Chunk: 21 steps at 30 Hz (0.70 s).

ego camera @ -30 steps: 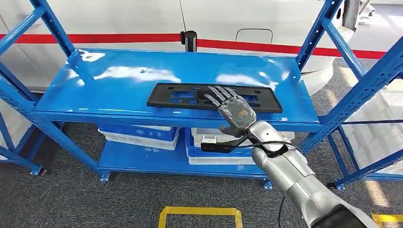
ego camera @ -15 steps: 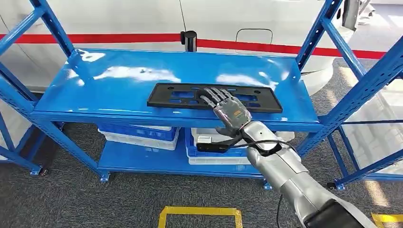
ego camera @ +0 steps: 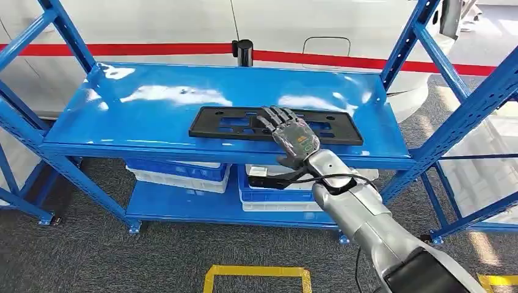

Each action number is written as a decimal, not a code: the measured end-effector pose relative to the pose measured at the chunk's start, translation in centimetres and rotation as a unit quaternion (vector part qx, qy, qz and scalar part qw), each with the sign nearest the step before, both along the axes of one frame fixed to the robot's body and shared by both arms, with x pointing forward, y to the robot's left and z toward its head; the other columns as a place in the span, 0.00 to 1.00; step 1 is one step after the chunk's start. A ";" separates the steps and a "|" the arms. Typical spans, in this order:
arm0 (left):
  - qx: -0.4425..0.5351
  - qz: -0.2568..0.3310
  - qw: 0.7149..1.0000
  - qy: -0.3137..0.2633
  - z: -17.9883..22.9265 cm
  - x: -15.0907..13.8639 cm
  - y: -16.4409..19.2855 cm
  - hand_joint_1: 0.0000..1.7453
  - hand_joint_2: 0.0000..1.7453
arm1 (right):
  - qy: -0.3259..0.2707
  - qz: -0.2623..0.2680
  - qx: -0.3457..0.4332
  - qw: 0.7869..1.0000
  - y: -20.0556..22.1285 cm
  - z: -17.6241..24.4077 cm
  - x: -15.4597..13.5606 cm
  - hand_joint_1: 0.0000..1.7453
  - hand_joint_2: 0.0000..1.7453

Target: Take the parts from the cabinet and place them on the table.

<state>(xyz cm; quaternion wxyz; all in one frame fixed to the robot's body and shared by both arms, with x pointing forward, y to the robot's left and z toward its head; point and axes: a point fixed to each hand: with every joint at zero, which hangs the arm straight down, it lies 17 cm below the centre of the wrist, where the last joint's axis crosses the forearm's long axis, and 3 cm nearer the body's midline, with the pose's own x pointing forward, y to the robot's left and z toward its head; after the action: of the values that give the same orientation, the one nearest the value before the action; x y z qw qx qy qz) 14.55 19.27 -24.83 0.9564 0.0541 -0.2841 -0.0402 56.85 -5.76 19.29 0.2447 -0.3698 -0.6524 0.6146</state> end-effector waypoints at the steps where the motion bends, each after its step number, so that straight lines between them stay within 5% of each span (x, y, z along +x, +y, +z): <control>1: 0.000 -0.001 1.000 0.000 0.0 0.0 0.0 0.00 0.00 | -0.001 -0.002 0.000 1.000 -0.1 0.1 0.2 0.00 1.00; 21: -0.004 -0.007 1.000 0.001 0.1 -0.1 -0.6 0.00 0.00 | 0.019 -0.048 -0.037 0.998 -1.0 -2.5 1.4 0.00 1.00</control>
<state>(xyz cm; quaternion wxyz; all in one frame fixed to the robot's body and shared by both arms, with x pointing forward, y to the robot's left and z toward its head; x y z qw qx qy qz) 14.50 18.63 -24.77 0.9566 0.0486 -0.2836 -0.0458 58.24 -6.72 16.81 0.2727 -0.3979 -0.6060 0.6325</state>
